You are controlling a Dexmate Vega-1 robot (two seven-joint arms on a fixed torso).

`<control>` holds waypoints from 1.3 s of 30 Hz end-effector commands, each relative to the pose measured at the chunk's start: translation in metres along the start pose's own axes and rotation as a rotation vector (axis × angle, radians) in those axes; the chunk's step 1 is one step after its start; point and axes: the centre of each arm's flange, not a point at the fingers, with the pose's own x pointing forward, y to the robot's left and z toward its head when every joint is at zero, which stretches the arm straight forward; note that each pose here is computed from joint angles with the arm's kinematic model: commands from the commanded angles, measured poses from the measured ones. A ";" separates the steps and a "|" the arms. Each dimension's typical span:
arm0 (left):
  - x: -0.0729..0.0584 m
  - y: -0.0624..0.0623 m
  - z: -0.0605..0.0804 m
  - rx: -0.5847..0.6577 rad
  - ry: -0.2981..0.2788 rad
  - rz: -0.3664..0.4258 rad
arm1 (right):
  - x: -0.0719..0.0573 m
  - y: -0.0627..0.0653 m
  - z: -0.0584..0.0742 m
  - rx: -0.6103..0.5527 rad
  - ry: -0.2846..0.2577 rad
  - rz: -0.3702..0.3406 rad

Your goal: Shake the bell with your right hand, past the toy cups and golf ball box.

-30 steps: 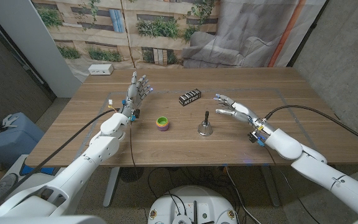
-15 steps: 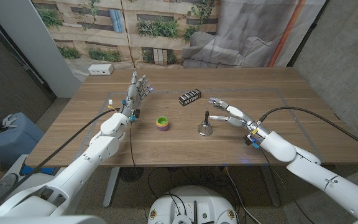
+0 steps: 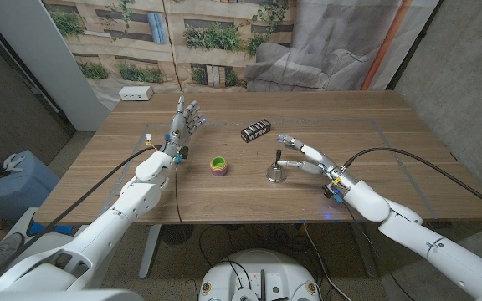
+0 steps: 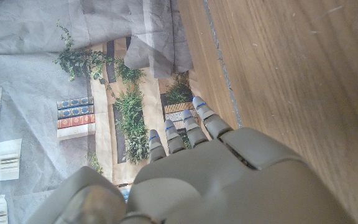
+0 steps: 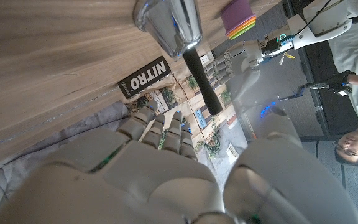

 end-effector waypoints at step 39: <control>0.000 0.000 0.000 0.000 0.001 0.000 | 0.002 0.014 -0.018 -0.090 0.031 -0.150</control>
